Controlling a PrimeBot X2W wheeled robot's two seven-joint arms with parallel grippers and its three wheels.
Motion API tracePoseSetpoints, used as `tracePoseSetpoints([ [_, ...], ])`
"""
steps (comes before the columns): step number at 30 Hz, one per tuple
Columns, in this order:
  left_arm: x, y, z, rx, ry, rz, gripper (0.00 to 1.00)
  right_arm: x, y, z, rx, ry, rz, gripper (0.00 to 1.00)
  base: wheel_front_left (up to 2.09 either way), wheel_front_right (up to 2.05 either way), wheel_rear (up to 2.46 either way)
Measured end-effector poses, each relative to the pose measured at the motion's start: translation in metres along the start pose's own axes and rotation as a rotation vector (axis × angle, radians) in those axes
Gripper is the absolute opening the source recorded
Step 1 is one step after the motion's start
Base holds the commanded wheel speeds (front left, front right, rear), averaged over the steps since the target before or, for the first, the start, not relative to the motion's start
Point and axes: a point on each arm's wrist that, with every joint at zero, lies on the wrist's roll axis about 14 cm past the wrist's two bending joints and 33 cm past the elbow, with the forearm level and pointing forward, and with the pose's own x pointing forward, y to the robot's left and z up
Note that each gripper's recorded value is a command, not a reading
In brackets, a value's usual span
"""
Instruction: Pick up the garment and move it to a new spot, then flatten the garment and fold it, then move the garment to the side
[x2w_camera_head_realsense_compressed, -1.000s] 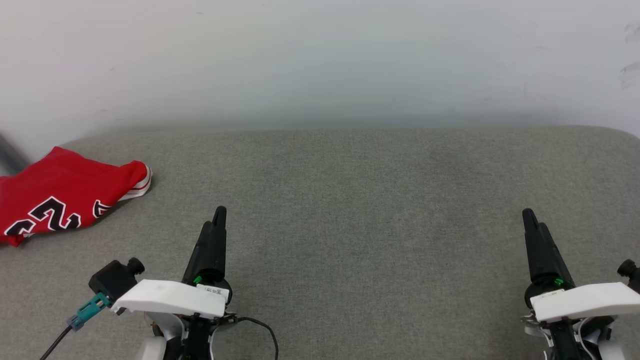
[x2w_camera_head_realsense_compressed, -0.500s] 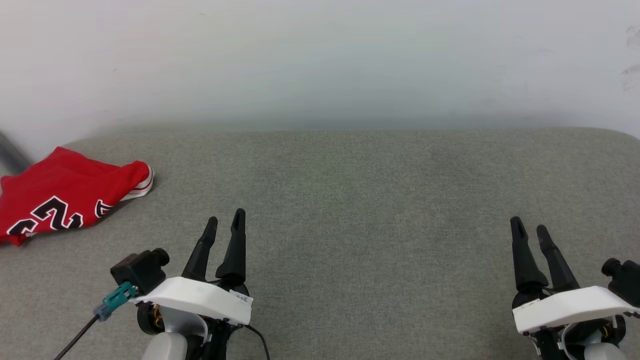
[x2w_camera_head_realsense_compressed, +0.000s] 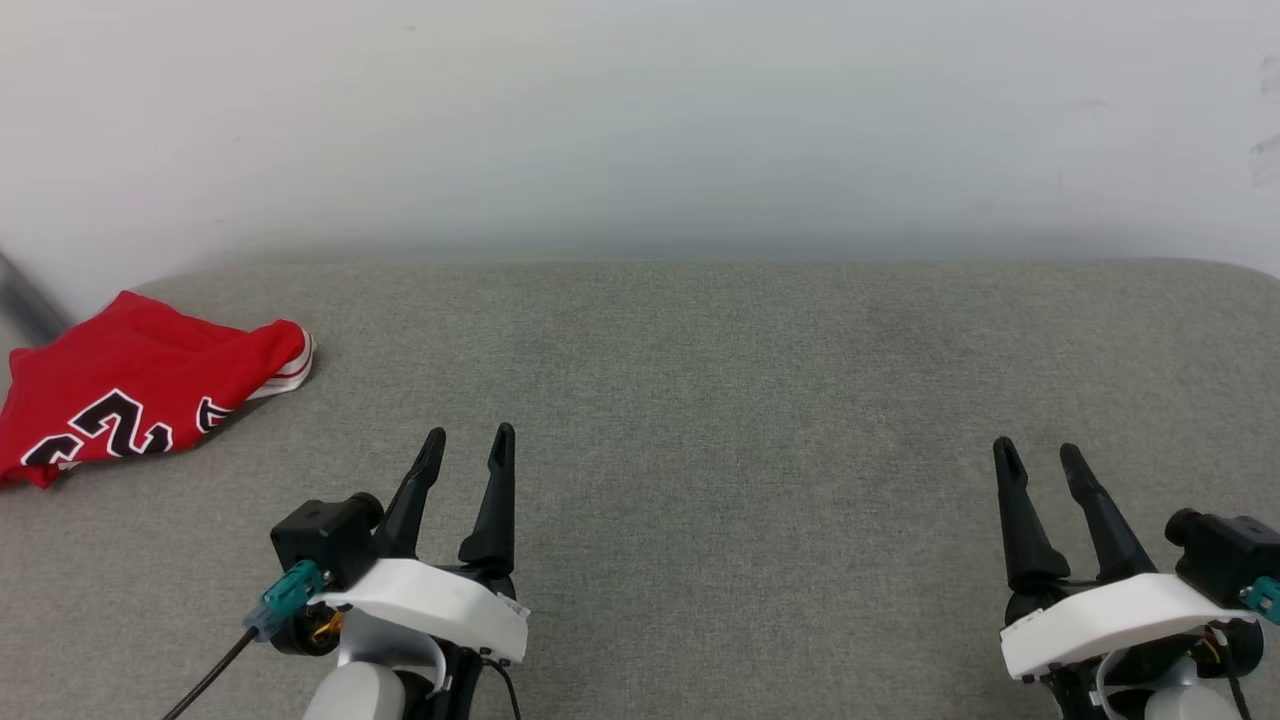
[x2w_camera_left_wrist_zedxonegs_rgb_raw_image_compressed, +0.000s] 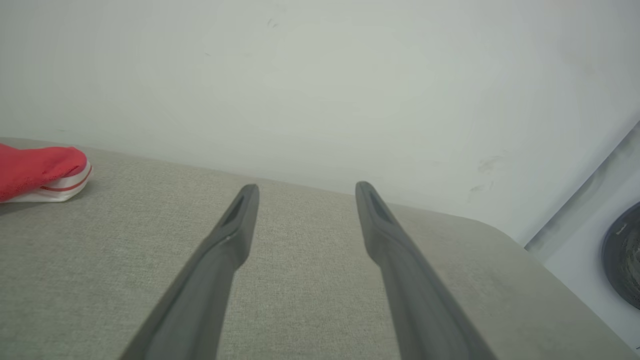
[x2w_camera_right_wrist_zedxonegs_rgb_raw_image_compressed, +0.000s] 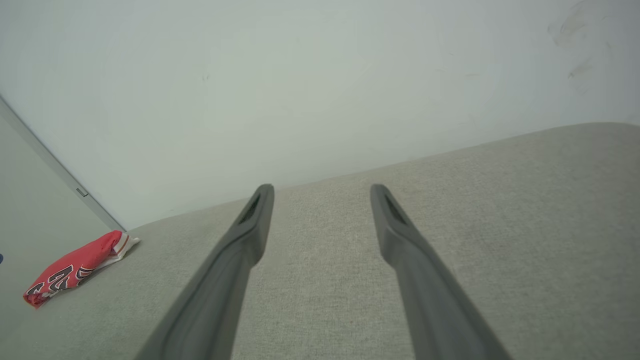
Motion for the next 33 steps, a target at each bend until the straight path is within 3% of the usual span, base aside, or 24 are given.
tracePoseSetpoints([
  [12,0.0010,-0.0057,-0.0012,0.158,-0.004,-0.029,1.00,-0.0006,0.0073,-0.0044,-0.138,0.030,0.026,1.00,0.00,0.00,0.00],
  [33,0.0006,-0.0071,-0.0055,0.310,-0.012,-0.034,1.00,-0.0025,0.0094,-0.0045,-0.300,0.041,0.037,1.00,0.00,0.00,0.00],
])
